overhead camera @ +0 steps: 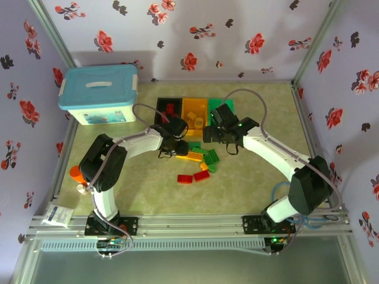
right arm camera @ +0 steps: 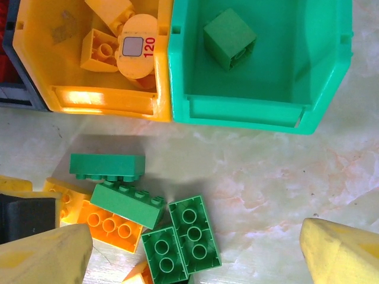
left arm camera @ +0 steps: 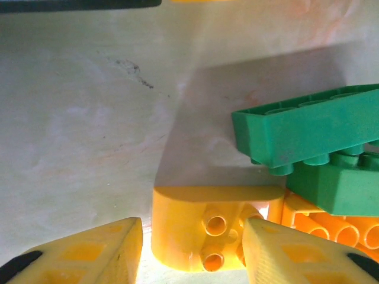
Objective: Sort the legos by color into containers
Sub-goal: Move the lego to the center of the table, then pick up the lego from the center of the table.
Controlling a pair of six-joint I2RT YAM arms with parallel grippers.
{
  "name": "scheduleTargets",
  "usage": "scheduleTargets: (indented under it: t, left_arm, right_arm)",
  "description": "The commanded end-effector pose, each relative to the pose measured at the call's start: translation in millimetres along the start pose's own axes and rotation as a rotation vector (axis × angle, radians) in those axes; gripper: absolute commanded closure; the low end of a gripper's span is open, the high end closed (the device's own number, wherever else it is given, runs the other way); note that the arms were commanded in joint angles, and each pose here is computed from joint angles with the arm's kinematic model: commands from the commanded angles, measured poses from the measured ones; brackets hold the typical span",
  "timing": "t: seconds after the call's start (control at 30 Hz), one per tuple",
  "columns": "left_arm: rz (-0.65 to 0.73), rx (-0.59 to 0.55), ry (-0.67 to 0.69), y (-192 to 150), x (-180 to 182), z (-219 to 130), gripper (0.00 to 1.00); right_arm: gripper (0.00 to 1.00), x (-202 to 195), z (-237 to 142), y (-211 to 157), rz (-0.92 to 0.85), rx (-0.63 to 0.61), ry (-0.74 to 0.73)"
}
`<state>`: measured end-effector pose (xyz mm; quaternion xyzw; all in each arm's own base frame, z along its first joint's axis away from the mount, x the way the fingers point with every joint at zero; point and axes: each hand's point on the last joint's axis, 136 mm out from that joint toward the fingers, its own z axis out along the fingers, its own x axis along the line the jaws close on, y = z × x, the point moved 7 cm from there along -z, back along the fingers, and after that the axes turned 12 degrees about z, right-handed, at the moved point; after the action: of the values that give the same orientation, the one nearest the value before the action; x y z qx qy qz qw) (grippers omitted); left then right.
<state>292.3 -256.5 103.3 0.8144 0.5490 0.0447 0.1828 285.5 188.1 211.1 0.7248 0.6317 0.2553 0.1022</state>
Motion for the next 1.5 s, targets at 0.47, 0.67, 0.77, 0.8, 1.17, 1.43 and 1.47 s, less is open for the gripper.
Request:
scheduleTargets:
  t: [0.47,0.67,0.77,0.8,1.17,1.43,1.47]
  left_arm:
    - [-0.120,-0.071,0.104,-15,28,-35,0.37]
    - [-0.128,-0.015,0.105,-17,25,-23,0.31]
    - [-0.117,0.011,0.110,-19,24,-17,0.29]
    - [-0.113,0.026,0.111,-19,23,-14,0.28]
    - [-0.077,0.110,0.107,-25,18,3,0.26]
    - [-0.071,0.104,0.024,-35,-13,3,0.33]
    - [-0.075,0.097,0.006,-36,-18,3,0.34]
  right_arm:
    - [0.10,0,-7,2,0.058,-0.018,0.058]
    - [0.10,-5,-8,-2,0.061,-0.021,0.047]
    - [0.10,-6,-8,-4,0.061,-0.019,0.043]
    - [0.10,-6,-8,-4,0.062,-0.018,0.044]
    - [0.10,-8,-1,-9,0.066,-0.005,0.039]
    - [0.10,-10,-3,-10,0.069,-0.013,0.040]
    - [0.10,-11,-3,-10,0.070,-0.012,0.040]
